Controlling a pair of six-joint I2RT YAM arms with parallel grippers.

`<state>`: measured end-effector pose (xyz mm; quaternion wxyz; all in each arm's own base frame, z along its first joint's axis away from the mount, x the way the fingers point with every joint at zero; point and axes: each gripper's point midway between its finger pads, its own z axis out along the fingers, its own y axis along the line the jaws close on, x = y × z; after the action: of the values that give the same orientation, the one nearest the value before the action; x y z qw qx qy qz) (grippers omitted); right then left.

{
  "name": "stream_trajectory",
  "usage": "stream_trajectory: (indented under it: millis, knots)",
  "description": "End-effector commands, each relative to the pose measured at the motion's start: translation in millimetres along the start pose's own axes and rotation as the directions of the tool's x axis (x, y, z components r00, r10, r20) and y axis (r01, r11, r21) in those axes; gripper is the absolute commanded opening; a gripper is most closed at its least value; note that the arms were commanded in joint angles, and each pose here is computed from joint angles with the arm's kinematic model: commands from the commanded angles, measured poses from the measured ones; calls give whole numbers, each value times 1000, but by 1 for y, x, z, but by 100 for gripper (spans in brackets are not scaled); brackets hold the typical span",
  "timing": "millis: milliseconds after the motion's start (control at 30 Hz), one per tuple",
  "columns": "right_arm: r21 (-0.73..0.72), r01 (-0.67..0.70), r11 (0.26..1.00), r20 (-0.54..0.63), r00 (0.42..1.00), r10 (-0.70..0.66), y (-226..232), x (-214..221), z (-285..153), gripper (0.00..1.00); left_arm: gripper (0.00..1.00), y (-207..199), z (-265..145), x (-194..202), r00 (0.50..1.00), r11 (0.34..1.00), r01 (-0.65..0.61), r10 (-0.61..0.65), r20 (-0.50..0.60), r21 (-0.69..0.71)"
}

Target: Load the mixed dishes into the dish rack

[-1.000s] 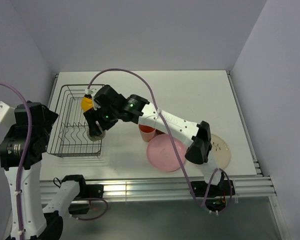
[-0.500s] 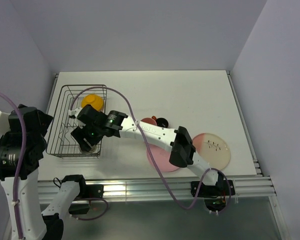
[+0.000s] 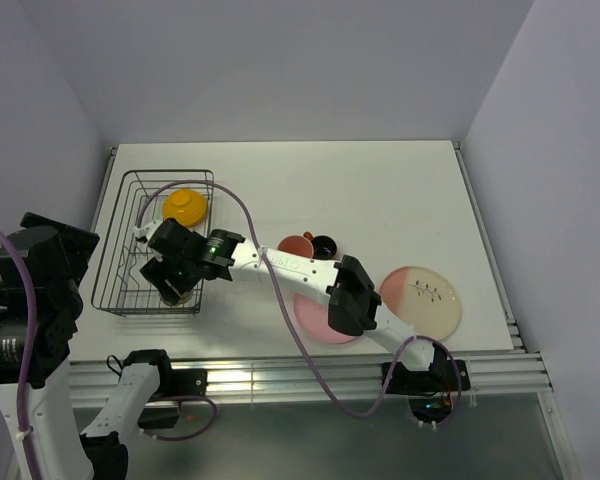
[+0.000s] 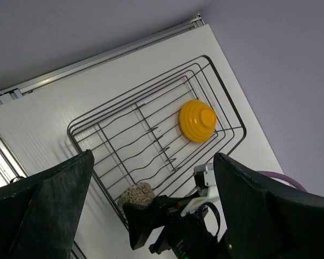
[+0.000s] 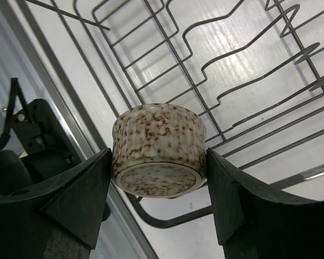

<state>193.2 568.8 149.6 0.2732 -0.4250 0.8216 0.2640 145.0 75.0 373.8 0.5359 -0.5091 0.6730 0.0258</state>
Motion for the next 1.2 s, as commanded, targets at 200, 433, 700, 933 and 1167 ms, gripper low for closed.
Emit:
stream_trajectory:
  millis: [200,433,700,933,1167]
  knots:
    - [68,72,995,23,997,-74,-15,-3,14,0,99,0,-4,7,999,1000,-13,14,-39,17]
    - [71,82,994,-21,996,-81,-16,13,30,0,99,-5,-2,9,998,1000,-16,17,-55,19]
    - [77,74,994,-69,995,-68,-19,32,50,0,99,-8,-4,12,996,999,-26,29,-79,45]
    - [103,81,991,-82,994,-72,-24,37,50,12,99,-10,-2,22,992,998,-35,41,-118,53]
    - [80,79,994,-40,996,-76,-9,21,35,66,99,-9,2,24,991,998,-58,62,-121,41]
